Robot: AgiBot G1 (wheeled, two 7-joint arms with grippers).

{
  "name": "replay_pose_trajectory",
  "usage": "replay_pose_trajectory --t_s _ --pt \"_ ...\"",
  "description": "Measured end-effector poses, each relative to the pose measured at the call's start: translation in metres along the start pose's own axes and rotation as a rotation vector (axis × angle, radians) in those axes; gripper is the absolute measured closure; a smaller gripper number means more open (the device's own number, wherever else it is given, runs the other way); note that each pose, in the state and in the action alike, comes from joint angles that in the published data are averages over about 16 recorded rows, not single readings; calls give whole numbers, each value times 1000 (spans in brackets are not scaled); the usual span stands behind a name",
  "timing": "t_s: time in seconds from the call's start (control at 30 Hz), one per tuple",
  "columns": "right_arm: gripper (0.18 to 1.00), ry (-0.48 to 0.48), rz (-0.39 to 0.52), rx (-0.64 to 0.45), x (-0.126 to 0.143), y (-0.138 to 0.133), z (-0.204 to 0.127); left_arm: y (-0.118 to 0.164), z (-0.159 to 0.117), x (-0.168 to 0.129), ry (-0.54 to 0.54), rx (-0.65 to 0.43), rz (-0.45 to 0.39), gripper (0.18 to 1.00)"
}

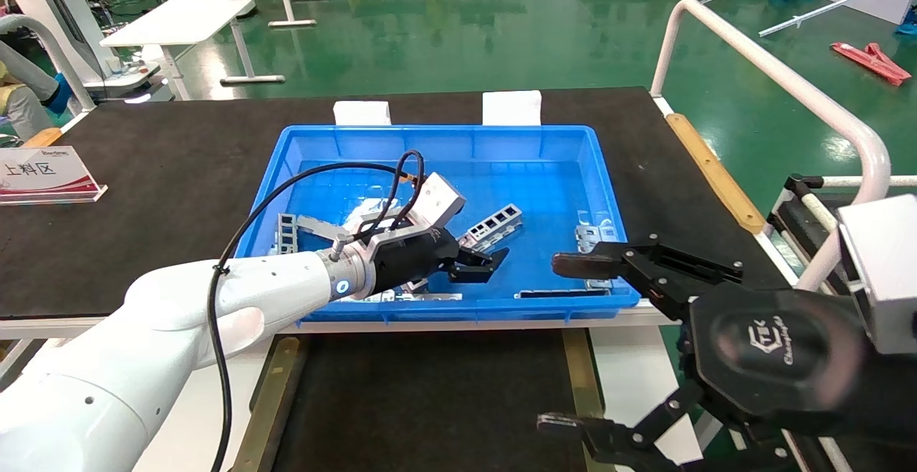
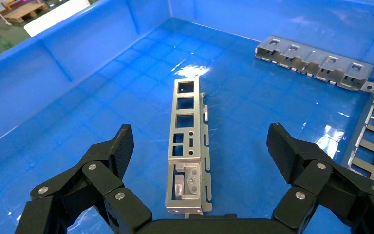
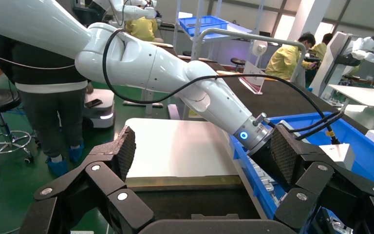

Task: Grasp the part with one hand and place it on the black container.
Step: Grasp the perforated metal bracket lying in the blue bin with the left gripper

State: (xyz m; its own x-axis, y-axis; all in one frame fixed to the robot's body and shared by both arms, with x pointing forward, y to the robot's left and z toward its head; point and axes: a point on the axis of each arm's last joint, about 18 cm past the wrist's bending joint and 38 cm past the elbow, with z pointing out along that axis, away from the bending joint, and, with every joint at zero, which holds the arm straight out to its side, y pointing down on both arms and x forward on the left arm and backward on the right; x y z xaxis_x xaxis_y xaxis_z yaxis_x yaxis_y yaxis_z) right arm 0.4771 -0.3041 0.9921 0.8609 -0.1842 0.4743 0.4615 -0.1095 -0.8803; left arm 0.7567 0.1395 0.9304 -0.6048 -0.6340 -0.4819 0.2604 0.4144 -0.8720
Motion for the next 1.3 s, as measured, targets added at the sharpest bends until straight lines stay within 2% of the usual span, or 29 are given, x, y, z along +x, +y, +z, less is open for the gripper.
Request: replay_pose_trajectory --t_s 0.27,0.53,0.73,0.87,1.3 --pt "202 0 0 0 0 0 0 7 3 1 -24 -14 -15 209" --pt "284 0 0 0 0 0 0 13 5 0 -47 -24 -32 282" --pt "385 0 0 0 0 0 0 16 5 0 -55 -29 -40 377" --pt "463 0 0 0 0 0 0 18 5 0 -58 -31 -44 473" --pt "767 0 0 0 0 0 0 15 5 -3 -60 -19 -59 761"
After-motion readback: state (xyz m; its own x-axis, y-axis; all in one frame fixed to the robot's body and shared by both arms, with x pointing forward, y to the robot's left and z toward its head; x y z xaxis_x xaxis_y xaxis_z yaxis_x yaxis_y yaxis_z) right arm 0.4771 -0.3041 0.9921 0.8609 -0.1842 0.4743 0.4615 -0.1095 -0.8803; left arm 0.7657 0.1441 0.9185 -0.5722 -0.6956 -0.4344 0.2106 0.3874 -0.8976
